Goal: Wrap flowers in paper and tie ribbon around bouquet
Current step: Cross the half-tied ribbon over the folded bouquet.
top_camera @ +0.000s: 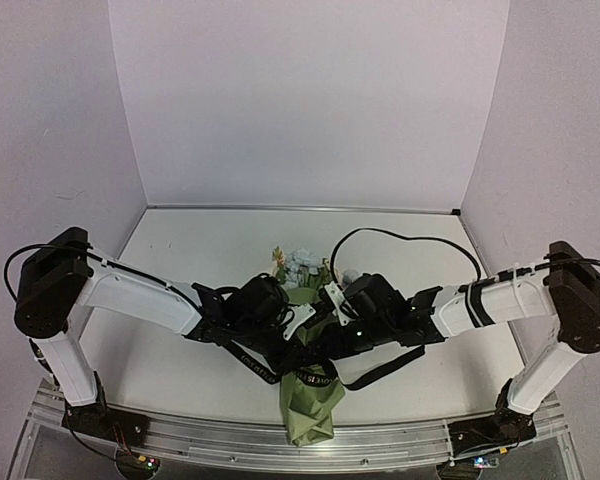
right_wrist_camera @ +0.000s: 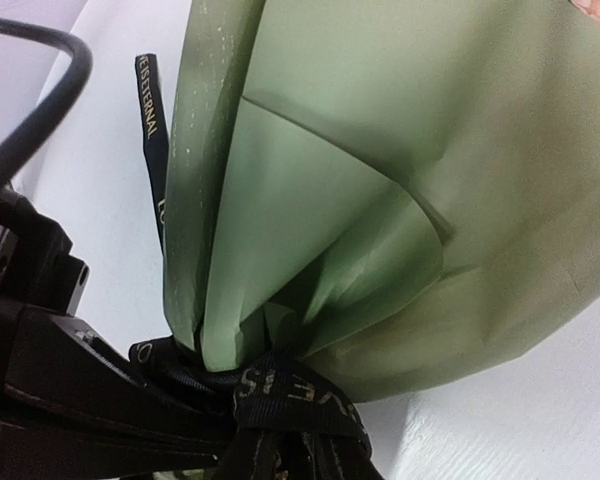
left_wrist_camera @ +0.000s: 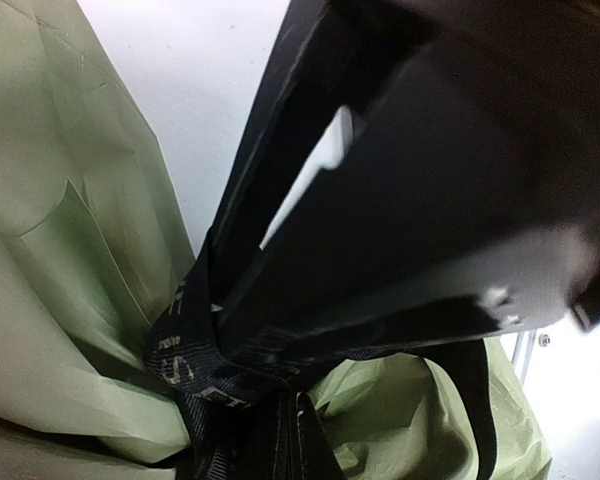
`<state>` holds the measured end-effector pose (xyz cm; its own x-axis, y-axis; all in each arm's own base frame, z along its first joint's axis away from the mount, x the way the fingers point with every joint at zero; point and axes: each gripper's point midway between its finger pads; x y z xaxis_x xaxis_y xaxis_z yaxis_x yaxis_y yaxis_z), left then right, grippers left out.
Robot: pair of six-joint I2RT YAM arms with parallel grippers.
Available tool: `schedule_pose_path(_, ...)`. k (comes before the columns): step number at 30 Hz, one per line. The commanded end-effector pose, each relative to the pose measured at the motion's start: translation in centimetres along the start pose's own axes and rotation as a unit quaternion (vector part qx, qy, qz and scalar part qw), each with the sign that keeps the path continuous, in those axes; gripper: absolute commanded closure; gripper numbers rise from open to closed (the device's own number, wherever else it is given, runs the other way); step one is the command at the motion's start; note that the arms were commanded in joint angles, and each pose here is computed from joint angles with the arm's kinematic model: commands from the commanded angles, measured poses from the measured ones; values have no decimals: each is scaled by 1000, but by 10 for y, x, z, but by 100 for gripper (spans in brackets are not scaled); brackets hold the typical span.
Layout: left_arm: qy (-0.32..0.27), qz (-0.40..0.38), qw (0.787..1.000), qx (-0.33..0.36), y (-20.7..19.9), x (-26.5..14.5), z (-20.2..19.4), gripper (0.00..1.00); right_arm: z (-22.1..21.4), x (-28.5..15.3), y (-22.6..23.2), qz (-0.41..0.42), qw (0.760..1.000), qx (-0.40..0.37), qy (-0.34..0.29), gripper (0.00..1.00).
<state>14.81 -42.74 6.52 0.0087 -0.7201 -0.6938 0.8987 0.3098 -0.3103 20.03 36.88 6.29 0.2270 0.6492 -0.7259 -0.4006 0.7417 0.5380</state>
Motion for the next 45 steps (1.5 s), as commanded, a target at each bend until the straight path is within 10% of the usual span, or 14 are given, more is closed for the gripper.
schedule_pose_path(1,-7,5,1000,-1,1,4,7,100,6,-14,8,9,1000,-2,-20,82)
schedule_pose_path(45,-9,-12,1000,8,-6,0,8,100,17,-21,4,-68,998,-15,-2,40)
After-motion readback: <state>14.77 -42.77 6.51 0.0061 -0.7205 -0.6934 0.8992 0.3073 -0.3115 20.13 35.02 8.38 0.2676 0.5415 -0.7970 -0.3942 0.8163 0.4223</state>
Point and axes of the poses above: each gripper's point midway between its finger pads, its own x axis out along the fingers, its own y axis along the line the jaws close on, z = x × y, and after that the axes turned 6 degrees about x, right-handed
